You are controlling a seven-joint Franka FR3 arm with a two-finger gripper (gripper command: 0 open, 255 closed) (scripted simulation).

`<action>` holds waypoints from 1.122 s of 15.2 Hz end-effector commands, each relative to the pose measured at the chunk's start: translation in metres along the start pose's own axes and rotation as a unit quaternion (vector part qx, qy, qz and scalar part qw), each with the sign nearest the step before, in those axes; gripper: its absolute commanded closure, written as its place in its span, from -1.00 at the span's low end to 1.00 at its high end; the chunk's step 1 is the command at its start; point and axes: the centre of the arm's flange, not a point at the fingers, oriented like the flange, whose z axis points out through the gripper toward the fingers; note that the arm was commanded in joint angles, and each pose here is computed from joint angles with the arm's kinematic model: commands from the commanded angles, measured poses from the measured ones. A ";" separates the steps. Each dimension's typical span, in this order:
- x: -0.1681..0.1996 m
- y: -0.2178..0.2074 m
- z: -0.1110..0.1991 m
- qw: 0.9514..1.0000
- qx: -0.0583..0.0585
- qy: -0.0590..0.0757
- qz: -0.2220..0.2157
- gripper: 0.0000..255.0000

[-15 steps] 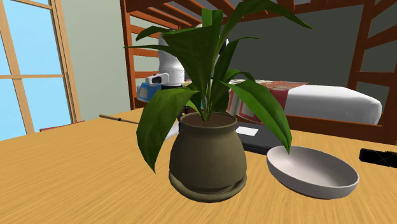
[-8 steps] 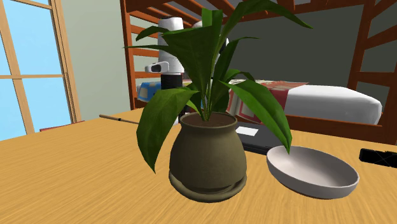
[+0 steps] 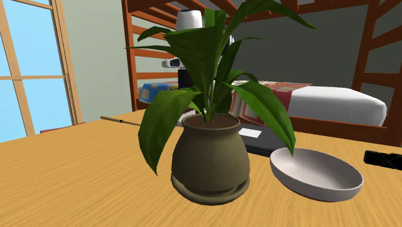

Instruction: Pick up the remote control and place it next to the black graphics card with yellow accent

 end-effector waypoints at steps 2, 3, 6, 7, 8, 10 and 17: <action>-0.013 -0.036 -0.001 1.000 0.000 0.000 0.001 1.00; -0.017 -0.049 -0.002 1.000 0.000 0.000 0.001 1.00; -0.029 -0.087 -0.003 1.000 0.000 0.000 0.001 1.00; -0.033 -0.099 -0.003 1.000 0.000 0.000 0.001 1.00; -0.037 -0.112 -0.003 1.000 0.000 0.000 0.001 1.00; -0.045 -0.137 -0.004 1.000 0.000 0.000 0.001 1.00; -0.073 -0.225 -0.006 1.000 0.000 0.000 0.001 1.00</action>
